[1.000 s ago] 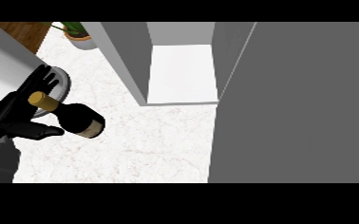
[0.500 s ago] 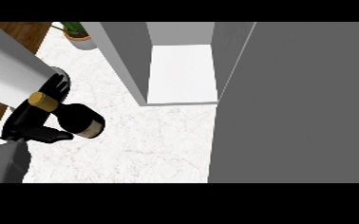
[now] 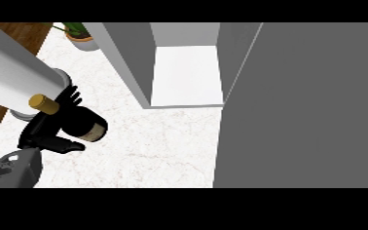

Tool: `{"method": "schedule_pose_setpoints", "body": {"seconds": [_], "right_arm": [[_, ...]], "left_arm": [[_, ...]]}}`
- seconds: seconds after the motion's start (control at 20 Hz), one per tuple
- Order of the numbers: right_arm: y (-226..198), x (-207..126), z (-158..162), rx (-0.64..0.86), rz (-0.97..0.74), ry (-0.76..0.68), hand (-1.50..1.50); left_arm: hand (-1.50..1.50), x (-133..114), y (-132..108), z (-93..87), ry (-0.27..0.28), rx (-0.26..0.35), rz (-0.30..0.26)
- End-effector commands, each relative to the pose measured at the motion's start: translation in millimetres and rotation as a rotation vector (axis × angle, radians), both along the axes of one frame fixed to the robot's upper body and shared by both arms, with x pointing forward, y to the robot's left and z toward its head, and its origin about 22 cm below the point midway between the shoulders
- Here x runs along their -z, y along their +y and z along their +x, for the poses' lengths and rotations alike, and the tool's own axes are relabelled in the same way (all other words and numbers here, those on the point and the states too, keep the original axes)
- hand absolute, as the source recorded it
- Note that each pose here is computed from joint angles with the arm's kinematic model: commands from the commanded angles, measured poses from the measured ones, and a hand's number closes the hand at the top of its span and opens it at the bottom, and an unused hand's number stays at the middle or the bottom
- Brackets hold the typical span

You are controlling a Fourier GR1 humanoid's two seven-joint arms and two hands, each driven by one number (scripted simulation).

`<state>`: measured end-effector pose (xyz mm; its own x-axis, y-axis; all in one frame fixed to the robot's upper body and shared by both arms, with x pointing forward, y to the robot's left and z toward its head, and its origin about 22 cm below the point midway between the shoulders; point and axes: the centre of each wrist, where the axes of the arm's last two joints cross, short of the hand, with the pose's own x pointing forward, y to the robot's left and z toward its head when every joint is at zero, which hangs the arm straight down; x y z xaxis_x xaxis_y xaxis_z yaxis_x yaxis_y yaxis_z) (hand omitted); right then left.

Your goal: Pick up the wine, place it into the cabinet and close the cabinet

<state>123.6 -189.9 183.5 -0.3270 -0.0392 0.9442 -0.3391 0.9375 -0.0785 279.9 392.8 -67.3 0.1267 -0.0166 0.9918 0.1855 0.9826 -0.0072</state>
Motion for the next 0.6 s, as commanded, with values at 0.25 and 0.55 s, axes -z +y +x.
{"method": "schedule_pose_setpoints", "body": {"seconds": [0.25,0.55], "right_arm": [[-17.2,-34.2,-47.1,-0.046,0.039,-0.060,-1.50],[-14.0,-32.4,-38.9,-0.052,0.074,-0.070,-1.50]], "left_arm": [[-1.50,22.1,-5.4,-3.1,0.010,-0.049,-0.128],[-1.50,45.4,-19.1,-13.2,0.051,-0.090,-0.249]]}}
